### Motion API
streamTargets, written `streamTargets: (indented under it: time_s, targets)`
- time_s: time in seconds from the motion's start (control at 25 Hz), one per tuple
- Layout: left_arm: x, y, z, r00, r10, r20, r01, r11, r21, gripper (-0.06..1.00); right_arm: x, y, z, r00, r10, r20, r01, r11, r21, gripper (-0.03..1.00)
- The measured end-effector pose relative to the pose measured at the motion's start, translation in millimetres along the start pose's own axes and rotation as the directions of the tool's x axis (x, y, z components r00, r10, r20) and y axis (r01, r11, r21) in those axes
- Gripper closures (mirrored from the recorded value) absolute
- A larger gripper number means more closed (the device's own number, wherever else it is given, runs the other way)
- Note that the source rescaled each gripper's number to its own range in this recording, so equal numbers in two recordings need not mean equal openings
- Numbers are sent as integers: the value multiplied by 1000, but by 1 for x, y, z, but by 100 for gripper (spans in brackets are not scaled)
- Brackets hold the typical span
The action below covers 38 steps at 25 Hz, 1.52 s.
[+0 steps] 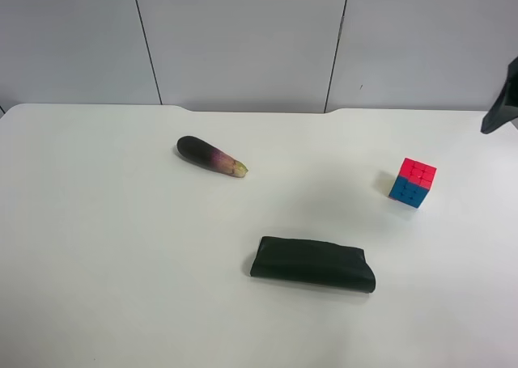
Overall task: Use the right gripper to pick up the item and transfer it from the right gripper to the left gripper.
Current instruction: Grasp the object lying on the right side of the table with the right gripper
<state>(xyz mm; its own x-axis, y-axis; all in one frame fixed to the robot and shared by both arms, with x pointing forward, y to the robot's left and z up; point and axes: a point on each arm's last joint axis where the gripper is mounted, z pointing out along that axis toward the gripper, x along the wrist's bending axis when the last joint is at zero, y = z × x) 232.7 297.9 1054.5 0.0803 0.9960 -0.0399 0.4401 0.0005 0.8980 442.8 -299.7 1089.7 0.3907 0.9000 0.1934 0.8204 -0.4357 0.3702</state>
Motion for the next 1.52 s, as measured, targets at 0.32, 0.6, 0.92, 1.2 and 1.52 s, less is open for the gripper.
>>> streamTargets:
  time_s: [0.32,0.6,0.92,1.2,1.52]
  targets:
    - [0,0,0,1000,0,0,0,1000,0,-6,18,25,54,990,138,16,-139,978,159,-3]
    - [0,0,0,1000,0,0,0,1000,0,-6,30,51,87,982,180,59,-188,958,216,-3]
    - [0,0,0,1000,0,0,0,1000,0,-6,39,71,129,976,169,138,-206,921,330,-3]
    - [0,0,0,1000,0,0,0,1000,0,-6,33,70,159,968,137,209,-208,906,369,-3]
    - [0,0,0,1000,0,0,0,1000,0,-6,31,74,178,969,113,218,-182,926,330,-3]
